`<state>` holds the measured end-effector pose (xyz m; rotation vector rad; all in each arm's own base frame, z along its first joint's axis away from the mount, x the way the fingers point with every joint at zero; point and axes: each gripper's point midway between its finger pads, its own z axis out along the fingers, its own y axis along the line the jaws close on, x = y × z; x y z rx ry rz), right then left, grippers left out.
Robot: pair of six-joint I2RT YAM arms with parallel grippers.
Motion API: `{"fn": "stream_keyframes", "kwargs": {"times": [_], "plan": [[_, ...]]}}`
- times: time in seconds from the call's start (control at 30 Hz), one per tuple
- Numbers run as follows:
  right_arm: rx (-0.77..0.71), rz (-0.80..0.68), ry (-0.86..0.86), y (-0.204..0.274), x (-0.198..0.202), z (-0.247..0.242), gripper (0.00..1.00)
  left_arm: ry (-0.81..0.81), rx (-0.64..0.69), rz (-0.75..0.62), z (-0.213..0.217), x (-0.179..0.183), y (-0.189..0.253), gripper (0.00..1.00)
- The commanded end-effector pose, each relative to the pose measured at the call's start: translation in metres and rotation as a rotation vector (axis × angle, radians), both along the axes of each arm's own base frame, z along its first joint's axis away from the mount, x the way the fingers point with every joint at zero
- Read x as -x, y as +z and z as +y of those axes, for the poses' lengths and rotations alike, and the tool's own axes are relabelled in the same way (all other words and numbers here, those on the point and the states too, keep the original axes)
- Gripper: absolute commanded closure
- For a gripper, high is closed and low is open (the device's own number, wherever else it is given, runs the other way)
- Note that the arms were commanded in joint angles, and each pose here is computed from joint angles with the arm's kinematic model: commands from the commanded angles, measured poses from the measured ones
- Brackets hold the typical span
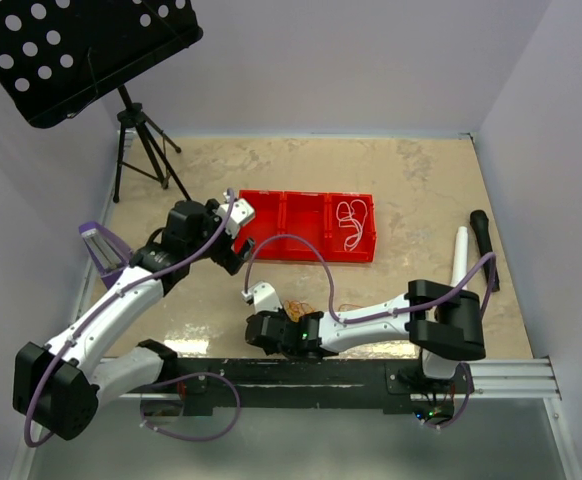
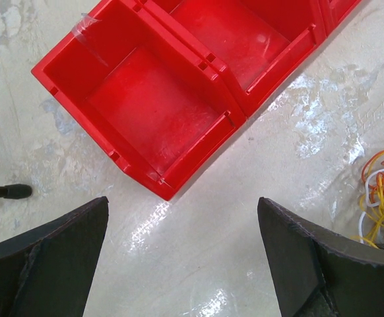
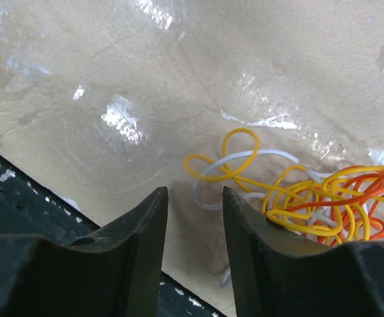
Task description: Untangle the cables
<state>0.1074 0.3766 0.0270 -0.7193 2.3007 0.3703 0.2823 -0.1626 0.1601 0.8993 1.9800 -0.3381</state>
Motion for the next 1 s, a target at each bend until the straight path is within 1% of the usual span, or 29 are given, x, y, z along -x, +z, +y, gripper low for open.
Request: {"fn": "stream_keyframes", "kwargs": {"times": [0.0,0.07,0.2,0.3,0.43,0.5,0.53,0.57,0.6,0.63,0.67,0.77,0.83,0.9,0.97], "plan": [[-0.082,-0.049,-0.048,0.023,-0.011,0.021,0.59,-0.030,0.031,-0.054,-0.003,0.002,0.013,0.00],[-0.096,-0.048,-0.044,0.026,-0.011,0.025,0.62,-0.030,0.032,-0.055,-0.003,0.001,0.014,0.00],[-0.103,-0.053,-0.039,0.030,-0.012,0.031,0.72,-0.025,0.034,-0.055,-0.003,0.000,0.013,0.00],[-0.098,-0.050,-0.036,0.029,-0.012,0.031,0.74,-0.021,0.043,-0.061,-0.004,-0.001,0.017,0.00],[-0.106,-0.049,-0.027,0.034,-0.011,0.033,0.85,-0.020,0.049,-0.063,-0.004,0.000,0.017,0.00],[-0.112,-0.056,-0.024,0.043,-0.012,0.035,0.98,-0.018,0.053,-0.067,-0.005,-0.001,0.019,0.00],[-0.126,-0.061,-0.020,0.051,-0.012,0.037,1.00,-0.017,0.055,-0.065,-0.005,0.000,0.019,0.00],[-0.142,-0.067,-0.004,0.061,-0.012,0.039,1.00,-0.016,0.059,-0.071,-0.005,-0.001,0.021,0.00],[-0.194,-0.075,0.028,0.084,-0.009,0.044,1.00,-0.014,0.059,-0.077,-0.005,-0.002,0.022,0.00],[-0.227,-0.064,0.091,0.095,-0.002,0.049,1.00,-0.004,0.061,-0.081,-0.004,-0.003,0.024,0.00],[-0.300,-0.060,0.147,0.120,0.005,0.053,1.00,0.002,0.057,-0.088,-0.003,-0.005,0.026,0.00],[-0.479,-0.086,0.243,0.194,0.015,0.048,1.00,0.005,0.040,-0.088,-0.001,-0.006,0.030,0.00],[-0.525,-0.098,0.272,0.225,0.016,0.040,1.00,0.006,0.053,-0.085,-0.002,-0.005,0.034,0.00],[-0.561,-0.118,0.279,0.252,0.014,0.034,1.00,0.000,0.105,-0.080,-0.008,-0.001,0.043,0.00],[-0.586,-0.131,0.277,0.268,0.014,0.026,1.00,-0.024,0.163,-0.064,-0.015,0.005,0.052,0.00]]}}
